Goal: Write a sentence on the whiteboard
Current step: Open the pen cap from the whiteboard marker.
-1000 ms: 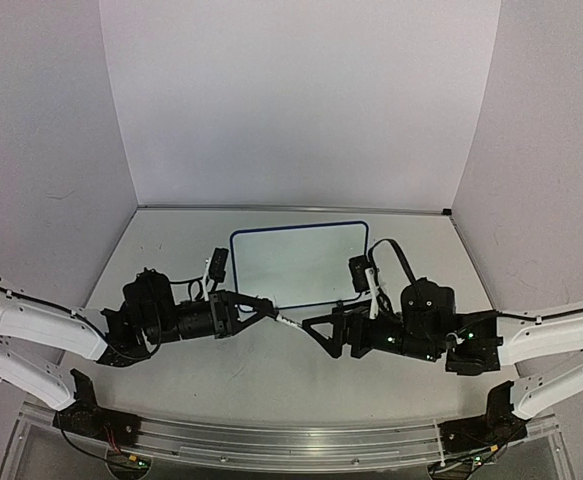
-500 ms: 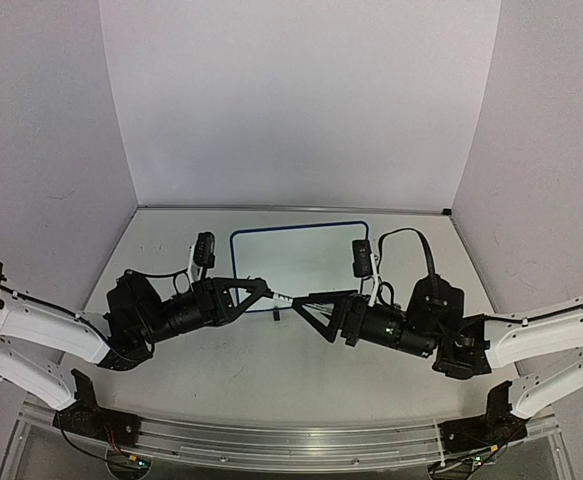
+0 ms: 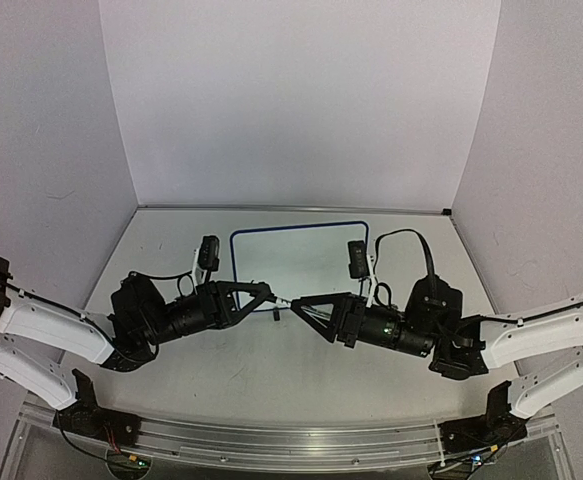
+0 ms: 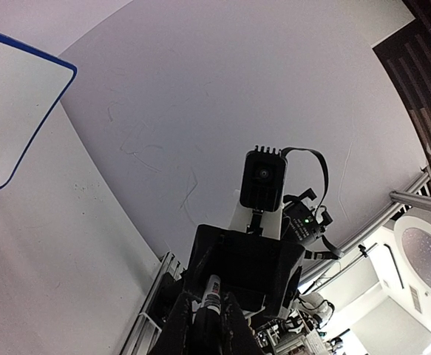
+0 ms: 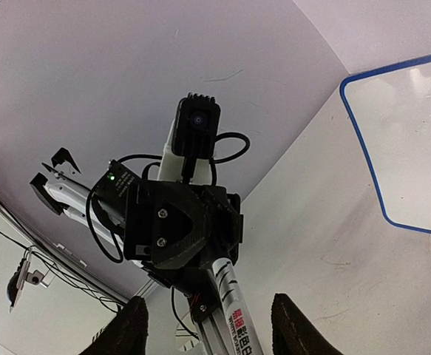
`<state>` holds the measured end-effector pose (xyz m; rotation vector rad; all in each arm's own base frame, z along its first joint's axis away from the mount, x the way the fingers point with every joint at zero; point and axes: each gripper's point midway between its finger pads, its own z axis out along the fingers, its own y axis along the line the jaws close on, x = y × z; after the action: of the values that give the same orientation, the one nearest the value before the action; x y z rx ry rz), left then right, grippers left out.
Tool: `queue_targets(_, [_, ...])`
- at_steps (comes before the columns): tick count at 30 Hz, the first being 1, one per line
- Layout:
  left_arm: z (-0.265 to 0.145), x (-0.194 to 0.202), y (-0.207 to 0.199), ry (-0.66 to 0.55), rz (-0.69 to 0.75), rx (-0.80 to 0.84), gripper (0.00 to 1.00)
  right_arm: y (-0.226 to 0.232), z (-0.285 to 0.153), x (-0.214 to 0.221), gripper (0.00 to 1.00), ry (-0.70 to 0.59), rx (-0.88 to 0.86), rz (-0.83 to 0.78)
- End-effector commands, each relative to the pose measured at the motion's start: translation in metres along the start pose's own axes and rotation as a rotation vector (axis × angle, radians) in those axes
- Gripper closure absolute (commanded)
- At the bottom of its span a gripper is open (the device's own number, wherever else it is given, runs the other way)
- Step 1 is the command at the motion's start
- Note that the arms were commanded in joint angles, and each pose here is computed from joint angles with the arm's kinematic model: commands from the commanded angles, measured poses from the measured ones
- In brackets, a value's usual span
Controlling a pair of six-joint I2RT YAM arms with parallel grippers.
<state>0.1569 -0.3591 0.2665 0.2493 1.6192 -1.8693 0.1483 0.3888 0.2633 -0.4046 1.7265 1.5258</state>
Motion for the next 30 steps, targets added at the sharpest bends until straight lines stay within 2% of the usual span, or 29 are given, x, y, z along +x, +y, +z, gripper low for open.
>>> queue_targets(1, [0.006, -0.009, -0.018, -0.023, 0.012, 0.057, 1.0, 0.02, 0.004, -0.013, 0.5, -0.035, -0.077, 0.003])
queue_targets(11, [0.005, -0.011, -0.021, -0.035, 0.009, 0.076, 1.0, 0.022, 0.008, -0.009, 0.59, -0.014, -0.095, 0.021])
queue_targets(12, [0.005, -0.012, -0.022, -0.039, 0.007, 0.08, 1.0, 0.022, 0.008, -0.009, 0.59, -0.015, -0.1, 0.024])
queue_targets(15, [0.003, -0.014, -0.026, -0.053, 0.002, 0.099, 1.0, 0.023, 0.007, -0.009, 0.49, -0.023, -0.109, 0.036])
queue_targets(17, [0.002, -0.015, -0.027, -0.056, 0.0, 0.106, 1.0, 0.022, 0.005, -0.009, 0.48, -0.033, -0.112, 0.044])
queue_targets(25, [0.006, -0.008, -0.024, -0.02, -0.017, 0.106, 1.0, 0.024, 0.004, -0.013, 0.48, -0.05, -0.123, 0.048])
queue_targets(30, [0.009, -0.004, -0.023, 0.003, -0.026, 0.108, 1.0, 0.024, 0.007, -0.012, 0.55, -0.045, -0.124, 0.048])
